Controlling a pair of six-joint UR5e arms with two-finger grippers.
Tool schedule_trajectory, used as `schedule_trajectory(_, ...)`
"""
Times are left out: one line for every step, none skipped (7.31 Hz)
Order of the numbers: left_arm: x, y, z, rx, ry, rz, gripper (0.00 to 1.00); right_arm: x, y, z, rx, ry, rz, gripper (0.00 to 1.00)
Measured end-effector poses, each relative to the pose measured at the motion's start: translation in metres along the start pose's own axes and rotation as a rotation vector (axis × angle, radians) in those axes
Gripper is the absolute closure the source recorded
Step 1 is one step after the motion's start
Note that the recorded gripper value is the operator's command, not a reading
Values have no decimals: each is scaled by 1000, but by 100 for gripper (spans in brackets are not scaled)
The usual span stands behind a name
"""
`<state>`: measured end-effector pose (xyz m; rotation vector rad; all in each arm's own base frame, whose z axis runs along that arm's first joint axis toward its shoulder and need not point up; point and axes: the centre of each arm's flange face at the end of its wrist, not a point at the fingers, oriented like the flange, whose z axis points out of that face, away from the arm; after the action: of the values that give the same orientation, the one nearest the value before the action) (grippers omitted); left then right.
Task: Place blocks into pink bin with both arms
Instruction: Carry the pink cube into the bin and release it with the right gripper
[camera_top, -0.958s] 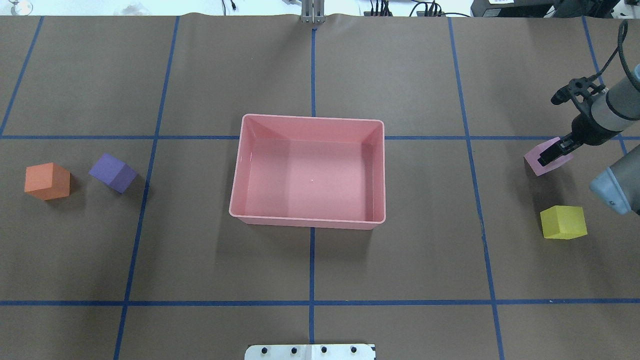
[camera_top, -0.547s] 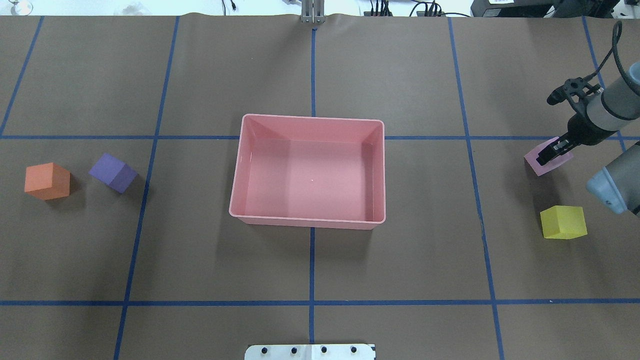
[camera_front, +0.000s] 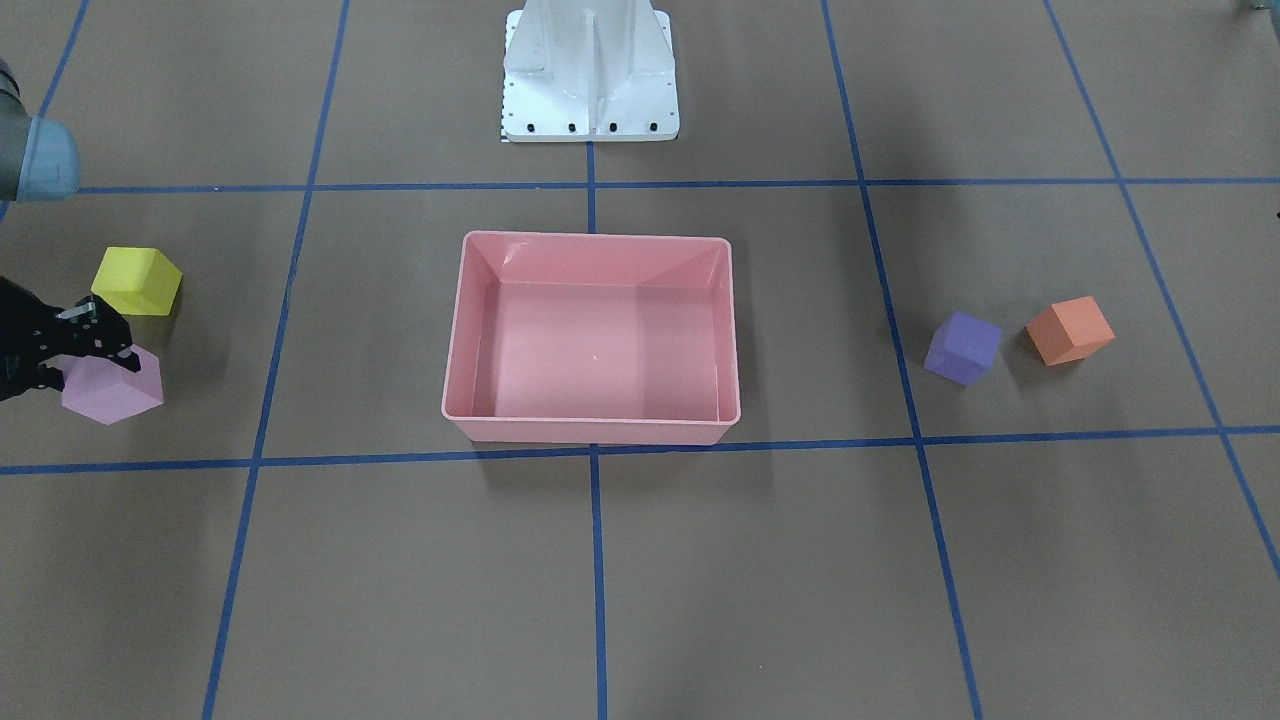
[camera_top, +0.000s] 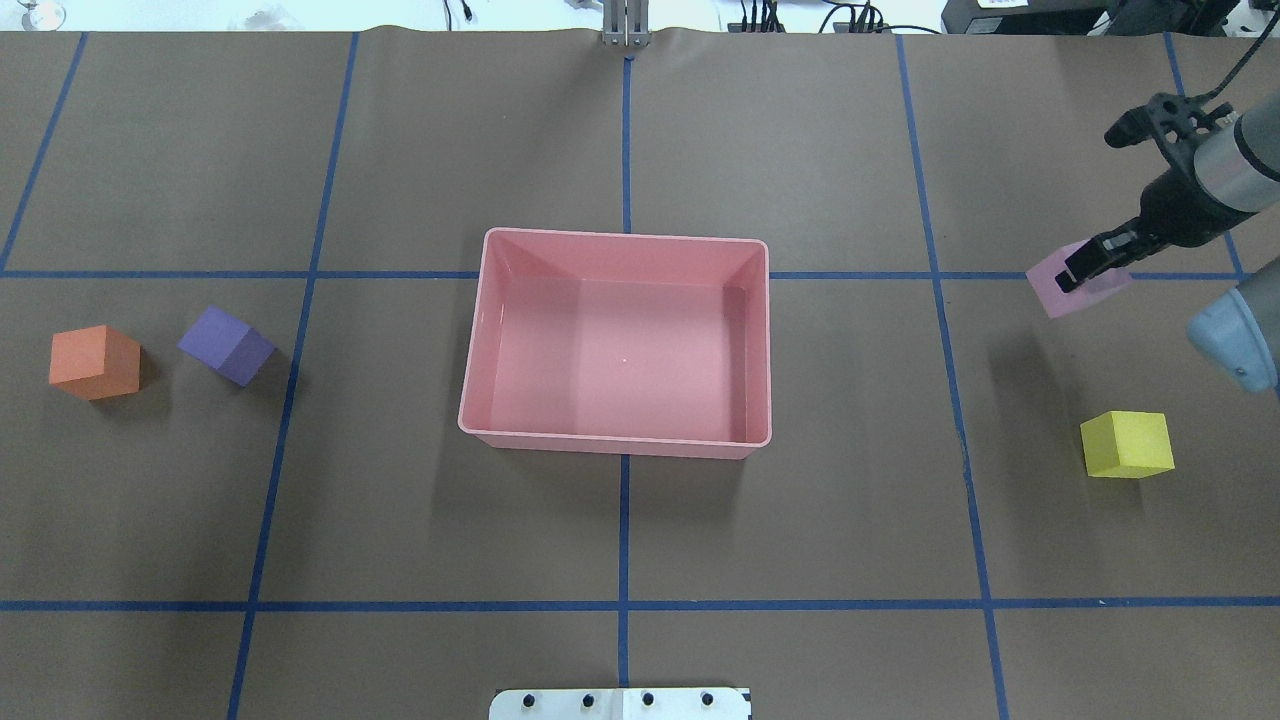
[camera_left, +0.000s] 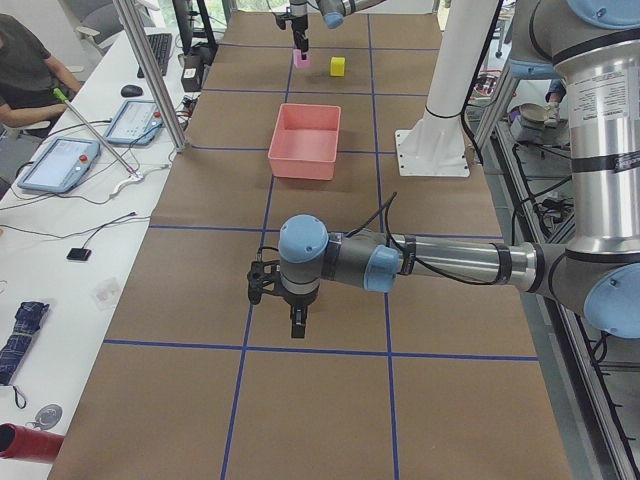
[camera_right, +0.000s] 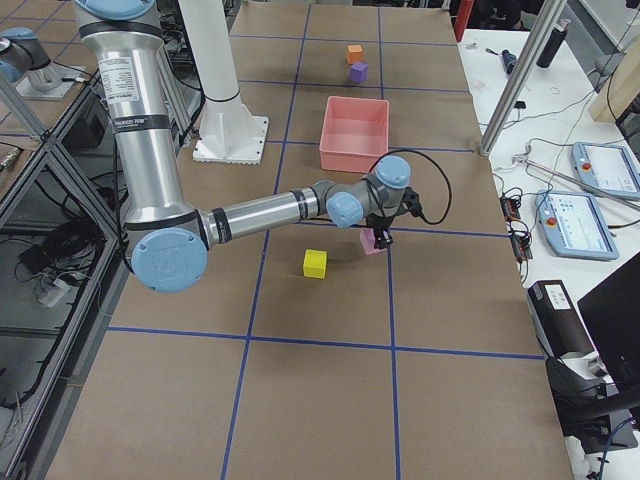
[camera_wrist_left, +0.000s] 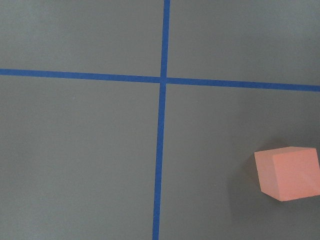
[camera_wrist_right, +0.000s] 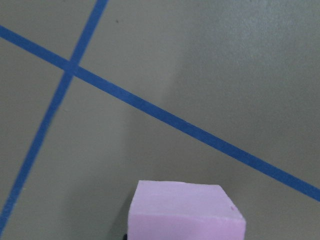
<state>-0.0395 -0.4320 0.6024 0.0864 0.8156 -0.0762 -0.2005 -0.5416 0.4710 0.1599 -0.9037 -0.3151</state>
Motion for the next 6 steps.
schedule_trajectory(3, -1, -1, 11, 3, 10, 0, -47, -17, -16, 24, -31, 88, 100)
schedule_trajectory(6, -3, -3, 27, 8, 27, 0, -104, -35, -22, 36, -72, 171, 100)
schedule_trajectory(12, -7, -4, 36, 12, 45, 0, -165, -53, -24, 44, -111, 246, 100)
schedule_trajectory(20, -11, -2, 36, 17, 61, 0, -234, -65, -19, 52, -140, 312, 100)
schedule_trajectory(33, -15, 1, 34, 26, 63, 0, -295, -67, -7, 61, -152, 358, 100)
schedule_trajectory(50, -18, 5, 33, 50, 47, 0, -343, -63, 8, 75, -151, 387, 100)
